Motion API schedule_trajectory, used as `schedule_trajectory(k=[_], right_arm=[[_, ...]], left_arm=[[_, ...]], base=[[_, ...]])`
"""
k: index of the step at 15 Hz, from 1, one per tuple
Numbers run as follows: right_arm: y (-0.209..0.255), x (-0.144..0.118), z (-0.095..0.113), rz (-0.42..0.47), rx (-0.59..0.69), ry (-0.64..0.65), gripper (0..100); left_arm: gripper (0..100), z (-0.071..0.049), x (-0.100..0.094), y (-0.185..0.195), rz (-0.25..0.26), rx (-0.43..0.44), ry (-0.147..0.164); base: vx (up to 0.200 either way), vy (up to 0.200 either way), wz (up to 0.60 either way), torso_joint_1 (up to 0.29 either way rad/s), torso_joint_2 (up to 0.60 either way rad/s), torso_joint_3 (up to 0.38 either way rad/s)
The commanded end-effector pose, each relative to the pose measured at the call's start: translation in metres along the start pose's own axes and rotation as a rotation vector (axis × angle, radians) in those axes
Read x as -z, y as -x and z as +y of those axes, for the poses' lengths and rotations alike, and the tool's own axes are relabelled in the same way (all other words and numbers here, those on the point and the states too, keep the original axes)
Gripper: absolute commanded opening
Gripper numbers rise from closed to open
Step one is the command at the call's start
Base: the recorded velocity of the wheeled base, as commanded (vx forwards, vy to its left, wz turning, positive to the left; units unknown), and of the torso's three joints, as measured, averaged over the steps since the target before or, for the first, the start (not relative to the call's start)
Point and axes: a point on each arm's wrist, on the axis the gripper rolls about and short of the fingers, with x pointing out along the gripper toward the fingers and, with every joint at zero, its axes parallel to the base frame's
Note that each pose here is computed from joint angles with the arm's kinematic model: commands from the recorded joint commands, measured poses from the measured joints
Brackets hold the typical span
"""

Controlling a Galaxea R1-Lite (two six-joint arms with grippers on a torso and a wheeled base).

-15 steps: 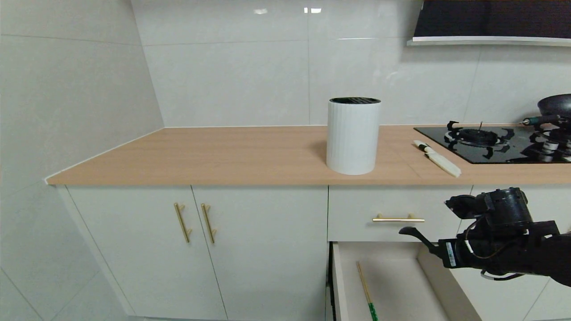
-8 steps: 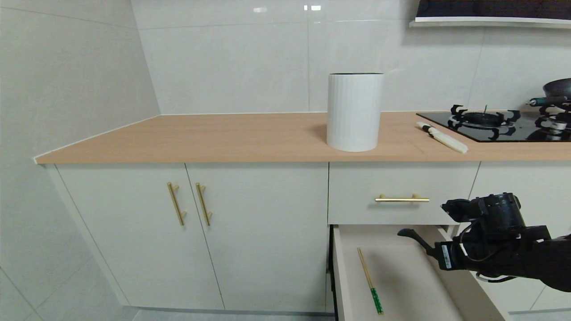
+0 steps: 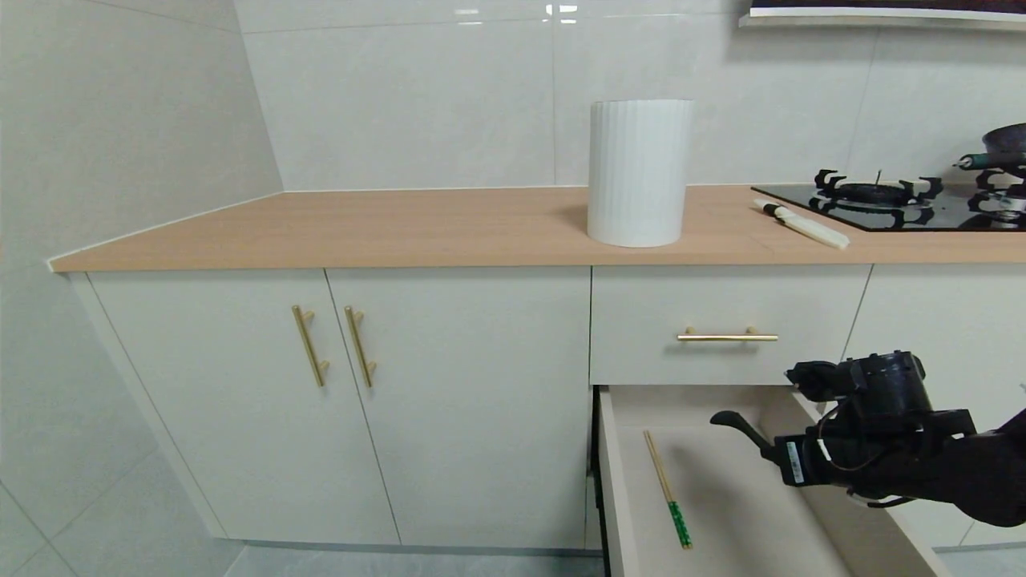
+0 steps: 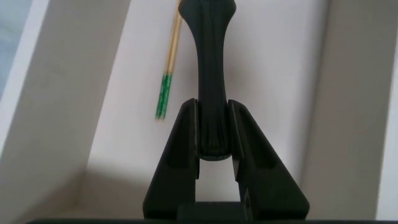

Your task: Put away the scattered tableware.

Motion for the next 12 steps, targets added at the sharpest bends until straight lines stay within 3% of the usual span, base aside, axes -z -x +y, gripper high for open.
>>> schedule_trajectory(k=[1,5,12], right_arm=[[-0.024,0.014,-0.001,0.024,0.013,0.001,0],[-0.072,0.041,-0.002,-0.004,0.093,0.013,0],[-0.119,0.066,0.002,0.096,0.158,0.031,0]], left_arm=[[100,0.0,0.0,0.0,0.0,0.0,0.0],[100,0.0,0.0,0.0,0.0,0.0,0.0],[100,0.0,0.0,0.0,0.0,0.0,0.0]], base=[[0.0,0.0,0.0,0.0,0.0,0.0],[0.0,0.0,0.0,0.0,0.0,0.0],[0.0,0.0,0.0,0.0,0.0,0.0]])
